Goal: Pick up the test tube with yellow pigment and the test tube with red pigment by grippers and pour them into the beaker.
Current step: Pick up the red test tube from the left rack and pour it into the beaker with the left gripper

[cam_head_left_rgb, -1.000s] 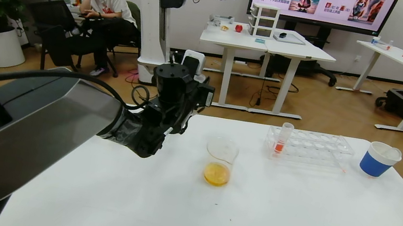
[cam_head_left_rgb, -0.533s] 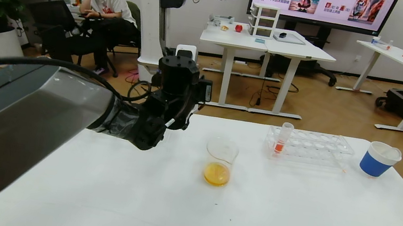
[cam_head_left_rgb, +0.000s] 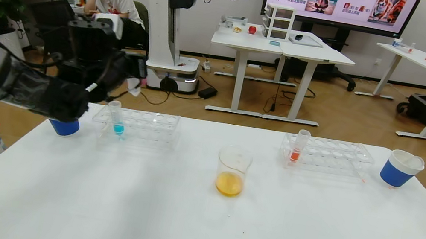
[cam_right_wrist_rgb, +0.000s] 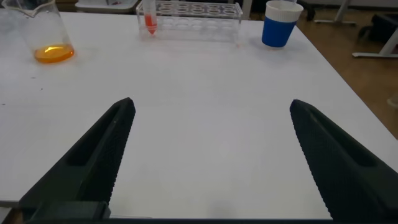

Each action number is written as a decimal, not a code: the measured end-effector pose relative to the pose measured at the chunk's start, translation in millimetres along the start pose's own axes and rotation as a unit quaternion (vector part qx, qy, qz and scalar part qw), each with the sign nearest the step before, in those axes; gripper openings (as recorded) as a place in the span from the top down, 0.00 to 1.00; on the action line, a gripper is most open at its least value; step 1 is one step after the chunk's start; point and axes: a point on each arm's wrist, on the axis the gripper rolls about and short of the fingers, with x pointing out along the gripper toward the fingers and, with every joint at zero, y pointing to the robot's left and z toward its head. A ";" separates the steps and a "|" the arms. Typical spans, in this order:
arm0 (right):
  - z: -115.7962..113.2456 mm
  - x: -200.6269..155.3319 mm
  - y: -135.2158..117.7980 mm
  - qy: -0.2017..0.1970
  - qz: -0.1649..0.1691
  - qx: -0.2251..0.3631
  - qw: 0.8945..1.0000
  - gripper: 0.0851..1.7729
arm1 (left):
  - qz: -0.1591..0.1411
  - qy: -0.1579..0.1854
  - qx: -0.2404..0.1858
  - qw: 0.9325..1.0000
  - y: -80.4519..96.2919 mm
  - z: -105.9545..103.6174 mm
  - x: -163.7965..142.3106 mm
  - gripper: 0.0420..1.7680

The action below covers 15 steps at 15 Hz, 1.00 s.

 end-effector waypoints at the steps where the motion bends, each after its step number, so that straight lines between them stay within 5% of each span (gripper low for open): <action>1: 0.0 0.0 0.0 0.000 0.000 0.000 1.000 0.02 | 0.017 -0.005 0.000 1.000 27.1 6.2 2.4 0.72; 4: 0.0 0.0 0.0 0.000 0.000 0.000 1.000 0.02 | 0.062 -0.011 0.005 0.998 102.7 16.0 5.7 0.72; 7: 0.0 0.0 0.0 0.000 0.000 0.000 1.000 0.02 | 0.106 -0.001 0.009 0.994 150.1 6.9 8.9 0.72; 15: 0.0 0.0 0.0 0.000 0.000 0.000 1.000 0.02 | 0.121 0.016 0.015 0.992 165.9 -33.6 26.0 0.72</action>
